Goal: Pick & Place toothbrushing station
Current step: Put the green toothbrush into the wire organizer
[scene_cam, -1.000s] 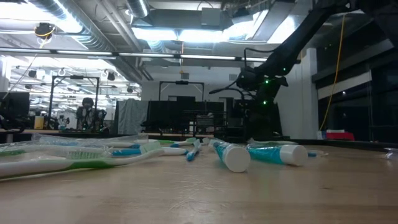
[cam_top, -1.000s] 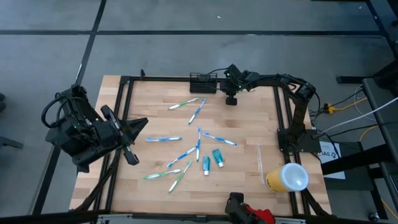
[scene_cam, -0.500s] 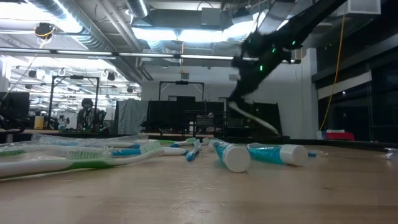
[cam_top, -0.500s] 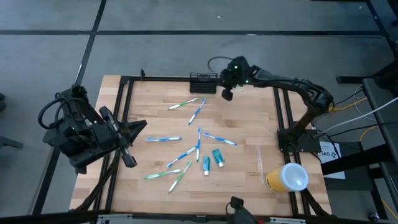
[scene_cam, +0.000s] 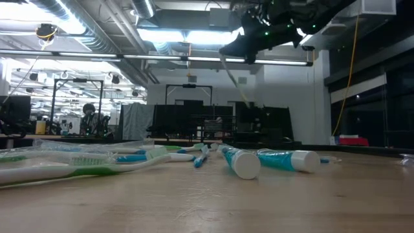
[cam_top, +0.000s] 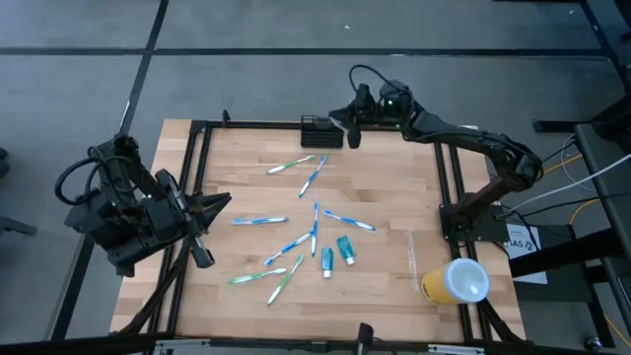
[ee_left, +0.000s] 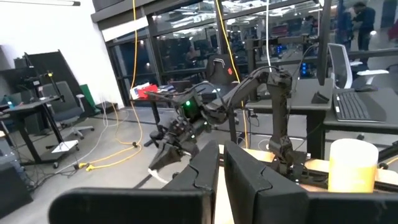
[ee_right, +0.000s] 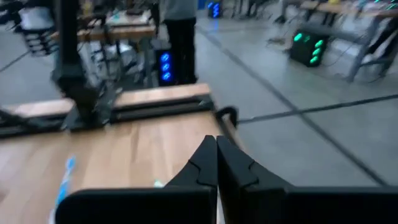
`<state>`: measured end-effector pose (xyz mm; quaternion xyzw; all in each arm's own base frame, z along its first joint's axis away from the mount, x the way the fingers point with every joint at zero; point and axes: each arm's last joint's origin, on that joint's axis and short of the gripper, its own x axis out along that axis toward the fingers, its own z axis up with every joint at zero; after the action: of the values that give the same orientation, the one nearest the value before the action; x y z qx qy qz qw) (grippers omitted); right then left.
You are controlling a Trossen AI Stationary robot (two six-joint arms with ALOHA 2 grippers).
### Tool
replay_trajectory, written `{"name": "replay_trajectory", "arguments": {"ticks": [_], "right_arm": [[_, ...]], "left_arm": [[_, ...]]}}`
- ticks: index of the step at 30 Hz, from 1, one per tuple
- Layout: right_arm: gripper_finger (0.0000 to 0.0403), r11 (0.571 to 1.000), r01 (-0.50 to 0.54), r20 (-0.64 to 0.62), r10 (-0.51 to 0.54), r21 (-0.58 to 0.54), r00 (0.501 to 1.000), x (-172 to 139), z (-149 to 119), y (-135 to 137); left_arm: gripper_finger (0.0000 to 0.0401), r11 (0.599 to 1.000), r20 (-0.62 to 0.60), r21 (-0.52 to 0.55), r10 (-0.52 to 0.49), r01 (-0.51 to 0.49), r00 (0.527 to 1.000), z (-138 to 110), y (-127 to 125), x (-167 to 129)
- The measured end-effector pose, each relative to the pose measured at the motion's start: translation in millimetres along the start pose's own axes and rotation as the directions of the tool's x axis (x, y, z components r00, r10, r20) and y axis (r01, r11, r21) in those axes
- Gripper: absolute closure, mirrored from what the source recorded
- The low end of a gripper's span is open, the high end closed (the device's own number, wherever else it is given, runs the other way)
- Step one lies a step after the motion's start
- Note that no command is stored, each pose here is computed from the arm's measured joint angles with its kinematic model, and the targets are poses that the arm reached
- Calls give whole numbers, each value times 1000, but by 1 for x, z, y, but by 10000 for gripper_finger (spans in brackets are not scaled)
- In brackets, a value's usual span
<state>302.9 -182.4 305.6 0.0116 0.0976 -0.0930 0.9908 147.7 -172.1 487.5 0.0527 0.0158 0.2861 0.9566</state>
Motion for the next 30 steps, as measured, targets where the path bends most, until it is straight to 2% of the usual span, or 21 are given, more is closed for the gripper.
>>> {"name": "replay_trajectory", "arguments": {"ticks": [4, 9, 16, 30], "right_arm": [[402, 1000, 15, 51, -16, 7, 999, 9, -3, -7], [402, 999, 19, 238, -25, 27, 971, 10, 8, -21], [402, 998, 33, 341, -49, 53, 939, 12, 9, -35], [403, 989, 57, 332, -100, 137, 938, 21, -23, -73]], "left_arm": [[382, 1000, 1, -5, -11, 11, 1000, 1, 1, -2], [382, 1000, 2, -18, -19, 19, 1000, 1, 2, -4], [382, 999, 2, -30, -19, 19, 1000, 1, 2, -4], [382, 998, 2, -68, -19, 19, 1000, 3, 5, -4]]}}
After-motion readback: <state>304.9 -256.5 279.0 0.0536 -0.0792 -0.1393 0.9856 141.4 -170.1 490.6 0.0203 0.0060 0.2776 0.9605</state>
